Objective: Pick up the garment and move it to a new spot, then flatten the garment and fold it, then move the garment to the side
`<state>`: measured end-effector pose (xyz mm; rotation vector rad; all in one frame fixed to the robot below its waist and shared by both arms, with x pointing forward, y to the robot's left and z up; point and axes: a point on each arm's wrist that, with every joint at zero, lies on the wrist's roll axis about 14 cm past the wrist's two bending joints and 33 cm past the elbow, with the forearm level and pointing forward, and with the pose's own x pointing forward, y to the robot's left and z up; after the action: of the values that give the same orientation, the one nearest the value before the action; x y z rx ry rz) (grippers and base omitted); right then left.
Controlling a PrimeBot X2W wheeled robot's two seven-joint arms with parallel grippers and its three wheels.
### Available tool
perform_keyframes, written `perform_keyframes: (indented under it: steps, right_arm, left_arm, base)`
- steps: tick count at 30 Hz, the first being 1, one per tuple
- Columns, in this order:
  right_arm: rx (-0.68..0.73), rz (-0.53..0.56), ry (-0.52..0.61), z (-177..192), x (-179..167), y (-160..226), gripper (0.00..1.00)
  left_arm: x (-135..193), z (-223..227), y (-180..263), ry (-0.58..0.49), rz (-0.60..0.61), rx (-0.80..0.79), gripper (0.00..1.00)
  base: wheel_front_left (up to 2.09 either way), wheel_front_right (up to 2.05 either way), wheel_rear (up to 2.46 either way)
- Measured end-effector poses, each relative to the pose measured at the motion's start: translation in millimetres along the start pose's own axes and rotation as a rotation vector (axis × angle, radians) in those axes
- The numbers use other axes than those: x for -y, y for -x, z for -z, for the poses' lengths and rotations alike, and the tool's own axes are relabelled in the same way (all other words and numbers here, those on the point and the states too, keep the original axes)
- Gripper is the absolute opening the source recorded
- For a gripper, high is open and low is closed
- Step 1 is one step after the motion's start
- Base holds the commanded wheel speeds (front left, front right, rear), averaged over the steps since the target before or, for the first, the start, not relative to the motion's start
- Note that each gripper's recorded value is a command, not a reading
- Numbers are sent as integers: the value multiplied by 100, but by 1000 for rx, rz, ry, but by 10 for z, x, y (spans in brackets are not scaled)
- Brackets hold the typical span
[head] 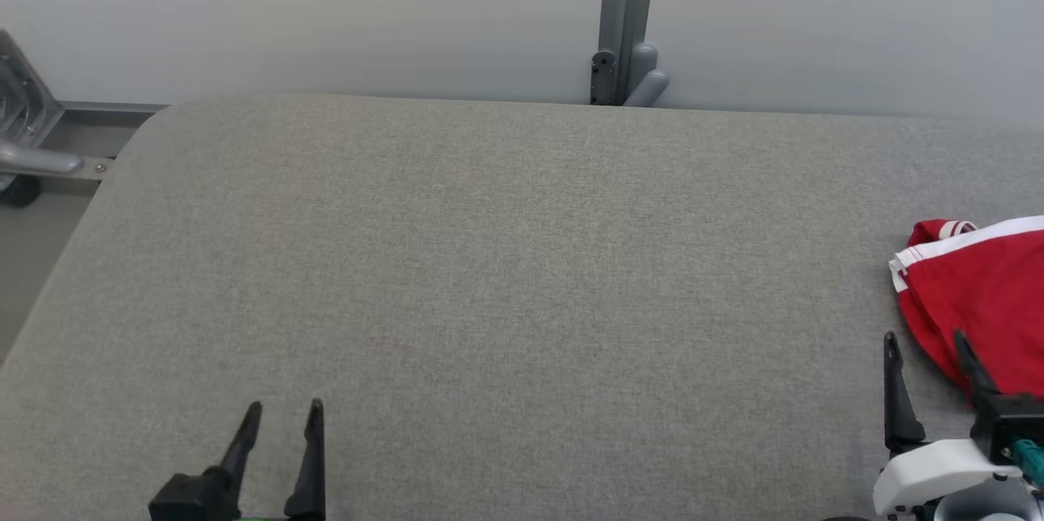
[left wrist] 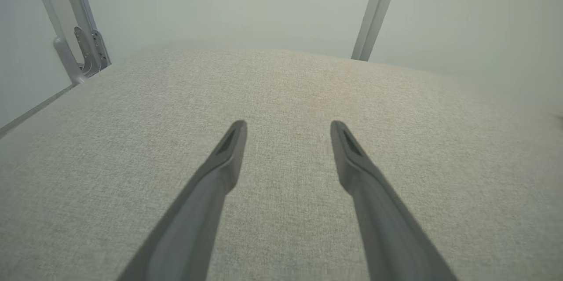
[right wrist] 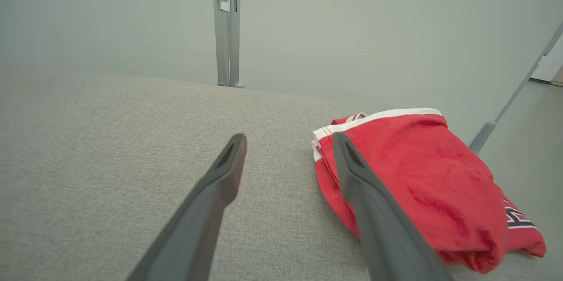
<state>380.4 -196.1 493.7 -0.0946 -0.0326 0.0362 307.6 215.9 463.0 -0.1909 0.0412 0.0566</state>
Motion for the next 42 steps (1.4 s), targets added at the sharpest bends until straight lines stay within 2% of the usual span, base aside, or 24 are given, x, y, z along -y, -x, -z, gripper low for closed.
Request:
perform_keyframes:
  steps: [1,7,11,42]
  right_arm:
    - [3,-16,7,-12,-49,-18,0]
    - [-75,-25,-23,223,-144,67,0]
    - [-113,9,-120,304,-103,92,0]
    - [-92,98,-716,195,-48,6,0]
  left_arm:
    - [27,12,13,-1,10,-4,0]
    - [11,253,124,12,-7,-81,0]
    - [-12,278,118,92,-29,-95,0]
    - [-79,89,-177,579,-99,-62,0]
  base:
    - [0,0,0]
    - [0,0,0]
    - [0,0,0]
    - [0,0,0]
